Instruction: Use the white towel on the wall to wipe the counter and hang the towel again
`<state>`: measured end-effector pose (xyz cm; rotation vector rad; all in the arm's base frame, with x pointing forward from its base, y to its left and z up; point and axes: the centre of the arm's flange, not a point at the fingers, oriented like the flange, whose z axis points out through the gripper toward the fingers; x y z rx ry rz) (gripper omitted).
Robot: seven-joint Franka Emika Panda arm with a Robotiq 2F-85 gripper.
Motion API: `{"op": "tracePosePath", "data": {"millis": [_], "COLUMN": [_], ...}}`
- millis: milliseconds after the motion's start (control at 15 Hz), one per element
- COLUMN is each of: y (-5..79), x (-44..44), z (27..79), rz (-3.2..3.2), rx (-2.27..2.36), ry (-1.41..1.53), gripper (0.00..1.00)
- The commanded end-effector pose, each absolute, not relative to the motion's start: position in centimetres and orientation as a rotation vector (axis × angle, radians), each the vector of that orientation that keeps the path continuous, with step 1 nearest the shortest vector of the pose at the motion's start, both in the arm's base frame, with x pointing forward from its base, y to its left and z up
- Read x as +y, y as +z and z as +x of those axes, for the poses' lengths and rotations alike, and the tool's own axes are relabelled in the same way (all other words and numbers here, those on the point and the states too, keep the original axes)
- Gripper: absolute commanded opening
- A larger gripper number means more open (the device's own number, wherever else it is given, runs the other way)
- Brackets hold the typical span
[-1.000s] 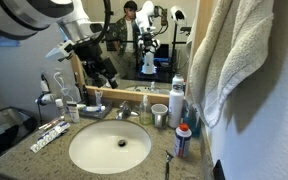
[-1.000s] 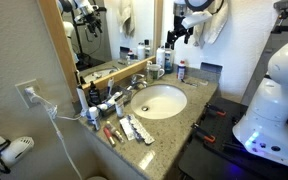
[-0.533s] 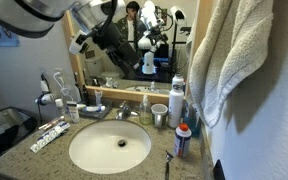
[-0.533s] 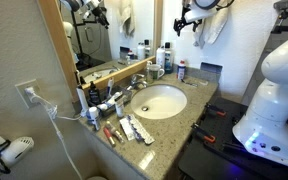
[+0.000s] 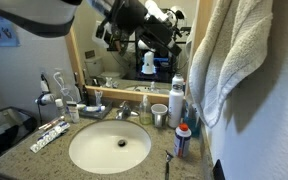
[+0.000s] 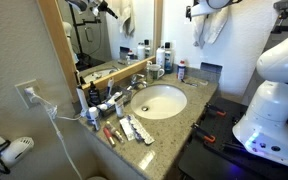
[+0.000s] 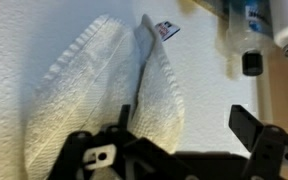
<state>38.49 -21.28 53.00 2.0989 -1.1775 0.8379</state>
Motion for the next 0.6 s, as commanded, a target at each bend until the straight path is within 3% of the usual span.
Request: {"op": "tracePosePath", "data": {"millis": [0, 533], "y": [53.5, 57.1], "x": [-23.5, -27.0], "z": [38.6, 39.9], "rz": [1.884, 1.369], "rx": [-1.255, -1.301], "ry": [0.965, 1.226], "gripper": [1.00, 1.00]}}
